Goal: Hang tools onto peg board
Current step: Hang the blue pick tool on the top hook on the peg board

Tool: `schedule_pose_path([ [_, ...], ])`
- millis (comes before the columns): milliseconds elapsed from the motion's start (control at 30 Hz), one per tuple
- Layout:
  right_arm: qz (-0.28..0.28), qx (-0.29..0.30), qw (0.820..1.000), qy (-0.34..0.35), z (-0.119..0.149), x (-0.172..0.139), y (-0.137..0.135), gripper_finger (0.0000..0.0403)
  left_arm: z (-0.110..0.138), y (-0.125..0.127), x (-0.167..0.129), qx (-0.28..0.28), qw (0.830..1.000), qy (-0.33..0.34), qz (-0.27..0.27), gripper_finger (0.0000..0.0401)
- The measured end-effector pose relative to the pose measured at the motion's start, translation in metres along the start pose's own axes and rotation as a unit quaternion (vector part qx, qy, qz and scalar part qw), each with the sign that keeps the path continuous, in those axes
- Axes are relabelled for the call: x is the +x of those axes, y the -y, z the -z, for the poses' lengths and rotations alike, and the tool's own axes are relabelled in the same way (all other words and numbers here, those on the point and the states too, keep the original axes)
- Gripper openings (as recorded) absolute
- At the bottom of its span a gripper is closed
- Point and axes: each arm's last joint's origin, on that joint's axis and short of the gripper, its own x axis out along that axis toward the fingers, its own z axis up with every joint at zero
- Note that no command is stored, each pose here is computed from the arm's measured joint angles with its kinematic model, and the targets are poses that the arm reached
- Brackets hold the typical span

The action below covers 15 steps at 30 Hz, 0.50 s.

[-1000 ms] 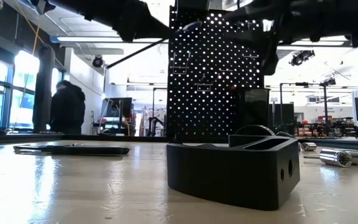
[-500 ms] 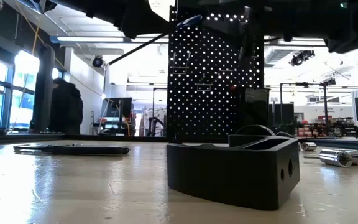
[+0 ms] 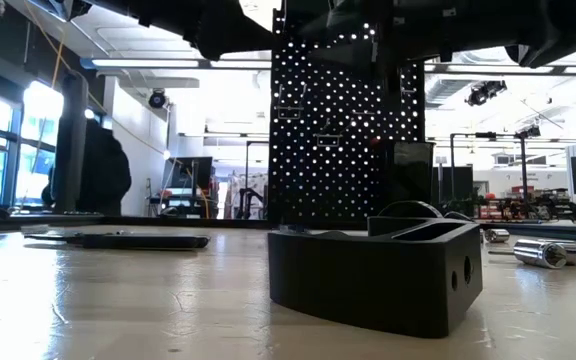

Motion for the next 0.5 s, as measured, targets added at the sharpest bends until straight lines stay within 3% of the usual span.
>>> schedule_pose_path([
  [133, 0.009, -0.005, 1.0, -0.023, 0.004, 0.001, 0.004, 0.0093, 0.002, 0.002, 0.0, 0.009, 1.0, -0.007, 0.006, 0.0002],
  [233, 0.019, -0.041, 0.998, -0.054, 0.012, -0.001, 0.005, 0.0065, 0.009, 0.005, 0.0, 0.025, 0.999, -0.032, 0.024, 0.0002],
  [333, 0.028, -0.075, 0.991, -0.103, 0.022, -0.004, 0.008, 0.0052, 0.025, 0.01, 0.002, 0.013, 0.994, -0.081, 0.078, 0.0001],
  [433, 0.044, -0.094, 0.983, -0.149, 0.031, -0.007, 0.015, 0.0054, 0.046, 0.01, 0.008, -0.038, 0.976, -0.145, 0.159, 0.0003],
  [500, 0.054, -0.103, 0.978, -0.17, 0.034, -0.009, 0.018, 0.0061, 0.058, 0.01, 0.012, -0.062, 0.964, -0.184, 0.183, 0.001],
])
